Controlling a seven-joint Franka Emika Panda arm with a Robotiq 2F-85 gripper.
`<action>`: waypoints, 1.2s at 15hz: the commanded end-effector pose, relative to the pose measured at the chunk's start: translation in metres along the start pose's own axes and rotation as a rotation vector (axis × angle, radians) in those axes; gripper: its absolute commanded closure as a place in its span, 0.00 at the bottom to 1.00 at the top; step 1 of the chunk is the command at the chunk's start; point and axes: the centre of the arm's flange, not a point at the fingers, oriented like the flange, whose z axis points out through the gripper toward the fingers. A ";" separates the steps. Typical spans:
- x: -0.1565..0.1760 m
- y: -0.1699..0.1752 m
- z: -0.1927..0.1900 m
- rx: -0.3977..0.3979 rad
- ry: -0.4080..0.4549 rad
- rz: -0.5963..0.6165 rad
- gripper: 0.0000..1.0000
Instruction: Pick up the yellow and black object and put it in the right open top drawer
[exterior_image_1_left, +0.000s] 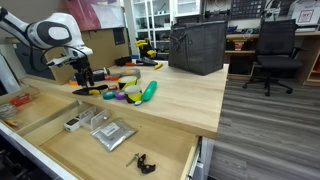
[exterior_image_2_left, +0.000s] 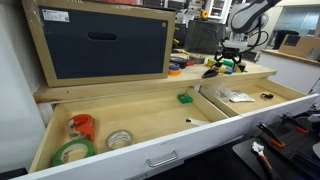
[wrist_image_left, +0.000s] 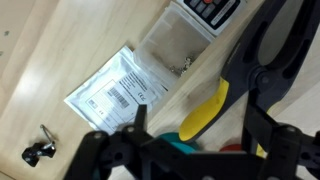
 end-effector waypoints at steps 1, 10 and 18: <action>-0.001 0.022 0.000 0.042 0.037 0.113 0.00; 0.000 0.036 0.025 0.048 0.045 0.235 0.00; 0.000 0.039 0.025 0.081 0.078 0.314 0.23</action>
